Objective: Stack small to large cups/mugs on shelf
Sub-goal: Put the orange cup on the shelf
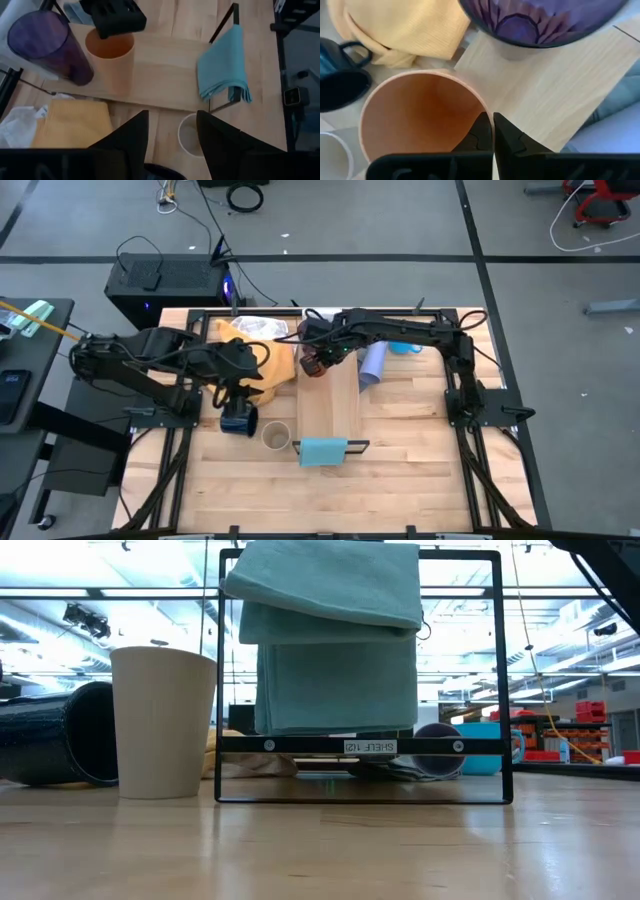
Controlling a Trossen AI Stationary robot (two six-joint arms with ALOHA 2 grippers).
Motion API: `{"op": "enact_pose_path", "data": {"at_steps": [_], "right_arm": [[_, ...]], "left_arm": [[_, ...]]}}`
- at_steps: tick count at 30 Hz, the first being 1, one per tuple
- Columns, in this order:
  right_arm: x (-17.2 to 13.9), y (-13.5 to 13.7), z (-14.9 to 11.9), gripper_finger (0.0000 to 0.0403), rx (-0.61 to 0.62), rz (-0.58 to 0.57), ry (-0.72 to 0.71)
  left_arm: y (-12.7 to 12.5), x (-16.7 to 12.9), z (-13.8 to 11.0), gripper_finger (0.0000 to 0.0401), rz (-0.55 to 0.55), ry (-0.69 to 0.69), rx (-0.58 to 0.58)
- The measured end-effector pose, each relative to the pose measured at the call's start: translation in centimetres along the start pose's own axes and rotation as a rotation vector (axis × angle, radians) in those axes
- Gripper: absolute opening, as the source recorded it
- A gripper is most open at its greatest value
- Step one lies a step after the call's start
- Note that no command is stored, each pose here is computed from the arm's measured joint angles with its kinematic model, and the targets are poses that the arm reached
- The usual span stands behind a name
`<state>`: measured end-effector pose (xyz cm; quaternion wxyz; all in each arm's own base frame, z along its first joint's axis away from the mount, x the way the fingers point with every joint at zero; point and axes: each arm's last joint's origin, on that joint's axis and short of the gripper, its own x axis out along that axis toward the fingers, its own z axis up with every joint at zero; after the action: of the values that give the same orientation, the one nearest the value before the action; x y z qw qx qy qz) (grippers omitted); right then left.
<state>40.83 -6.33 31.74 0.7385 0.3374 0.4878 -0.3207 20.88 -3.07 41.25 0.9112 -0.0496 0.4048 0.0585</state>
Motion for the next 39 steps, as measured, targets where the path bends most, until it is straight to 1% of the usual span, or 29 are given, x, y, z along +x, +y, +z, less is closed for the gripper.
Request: {"op": "enact_pose_path", "data": {"at_steps": [2,7,17,24,29,36,39], "right_arm": [[-0.5,-0.3,0.0,0.0,0.018,-0.005,0.002],[-0.5,-0.9,-0.5,0.0,0.021,-0.065,0.059],[-0.3,-0.8,-0.5,0.0,0.065,-0.069,0.058],[-0.2,-1.1,-0.2,0.0,0.109,-0.067,0.06],[-0.2,-1.0,-0.3,0.0,0.128,-0.058,0.069],[1.4,-0.4,-0.5,0.0,0.122,-0.068,0.106],[1.6,-0.3,-0.5,0.0,0.125,-0.065,0.105]], "left_arm": [[0.0,0.0,-0.2,0.0178,0.005,0.014,0.014],[0.1,0.0,-0.2,0.0174,0.006,0.018,0.021],[0.1,0.0,-0.2,0.018,0.005,0.017,0.022],[0.1,0.0,-0.2,0.0175,0.005,0.017,0.023],[0.1,0.0,-0.2,0.0178,0.005,0.017,0.023],[0.1,0.0,-0.2,0.0176,0.006,0.019,0.033],[0.1,0.0,-0.2,0.0175,0.007,0.023,0.034]]}}
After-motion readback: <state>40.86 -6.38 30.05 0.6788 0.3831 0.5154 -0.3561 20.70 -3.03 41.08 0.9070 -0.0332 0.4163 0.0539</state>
